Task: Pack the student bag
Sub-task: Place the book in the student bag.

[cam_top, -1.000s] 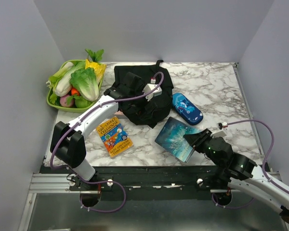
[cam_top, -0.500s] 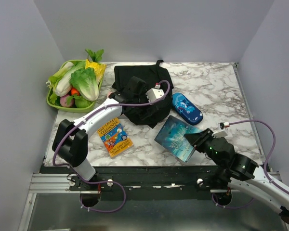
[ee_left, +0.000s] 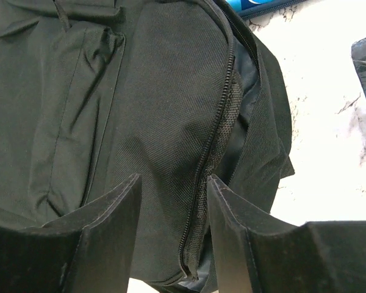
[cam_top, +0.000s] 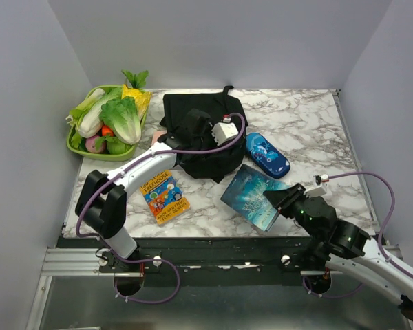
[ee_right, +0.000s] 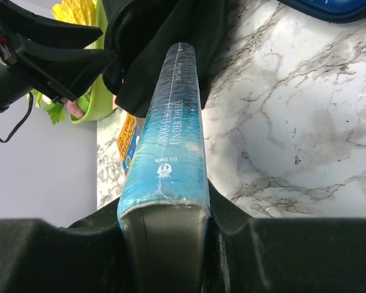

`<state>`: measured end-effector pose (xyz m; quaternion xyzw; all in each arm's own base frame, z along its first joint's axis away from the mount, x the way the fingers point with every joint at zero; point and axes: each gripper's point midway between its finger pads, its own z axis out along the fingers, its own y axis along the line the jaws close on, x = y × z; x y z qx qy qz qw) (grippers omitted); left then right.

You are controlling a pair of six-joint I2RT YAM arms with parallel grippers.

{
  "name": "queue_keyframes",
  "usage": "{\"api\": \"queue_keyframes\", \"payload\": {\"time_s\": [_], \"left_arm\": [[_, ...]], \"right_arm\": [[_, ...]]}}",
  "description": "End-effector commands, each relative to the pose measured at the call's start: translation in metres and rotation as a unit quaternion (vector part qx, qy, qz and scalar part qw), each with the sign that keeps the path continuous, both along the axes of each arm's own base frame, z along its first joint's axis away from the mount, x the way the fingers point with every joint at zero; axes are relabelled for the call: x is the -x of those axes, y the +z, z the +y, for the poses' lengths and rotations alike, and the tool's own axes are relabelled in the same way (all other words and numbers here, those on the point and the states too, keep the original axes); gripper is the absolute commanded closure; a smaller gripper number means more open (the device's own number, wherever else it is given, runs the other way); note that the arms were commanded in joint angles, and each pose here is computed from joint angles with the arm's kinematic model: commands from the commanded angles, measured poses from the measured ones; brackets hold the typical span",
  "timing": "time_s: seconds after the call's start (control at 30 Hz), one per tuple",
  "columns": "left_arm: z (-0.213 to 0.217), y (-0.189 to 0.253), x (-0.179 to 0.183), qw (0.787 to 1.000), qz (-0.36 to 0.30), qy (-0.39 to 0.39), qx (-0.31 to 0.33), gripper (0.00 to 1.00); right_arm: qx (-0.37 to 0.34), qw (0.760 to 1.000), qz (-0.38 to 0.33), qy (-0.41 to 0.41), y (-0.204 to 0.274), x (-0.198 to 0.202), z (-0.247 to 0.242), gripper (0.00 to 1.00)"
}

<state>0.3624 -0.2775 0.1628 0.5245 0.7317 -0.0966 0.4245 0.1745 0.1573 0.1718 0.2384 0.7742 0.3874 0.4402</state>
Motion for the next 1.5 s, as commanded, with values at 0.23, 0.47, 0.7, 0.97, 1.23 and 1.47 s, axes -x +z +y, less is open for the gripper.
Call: {"api": "queue_keyframes", "payload": {"time_s": [0.23, 0.47, 0.7, 0.97, 1.23, 1.47], "left_arm": [[-0.008, -0.009, -0.008, 1.000, 0.004, 0.006, 0.004, 0.71], [-0.010, 0.006, -0.018, 1.000, -0.018, 0.009, 0.005, 1.00], [-0.009, 0.019, -0.012, 1.000, -0.026, -0.002, 0.012, 1.00], [-0.014, 0.061, -0.013, 0.998, -0.053, -0.003, 0.043, 1.00], [-0.028, 0.126, -0.001, 0.994, -0.073, -0.023, 0.080, 1.00], [-0.022, 0.135, 0.016, 0.993, -0.078, -0.024, 0.089, 1.00]], "right_arm": [[-0.143, 0.987, -0.063, -0.030, 0.074, -0.009, 0.001, 0.99], [-0.151, 0.986, -0.046, -0.046, 0.076, -0.020, 0.011, 0.99], [-0.143, 0.988, -0.041, -0.025, 0.082, -0.027, 0.033, 0.99], [-0.193, 0.978, -0.078, 0.007, 0.105, -0.025, 0.046, 0.99], [-0.194, 0.979, -0.065, 0.002, 0.112, -0.034, 0.056, 0.99], [-0.229, 0.972, -0.036, -0.046, 0.100, -0.047, 0.054, 0.99]]}}
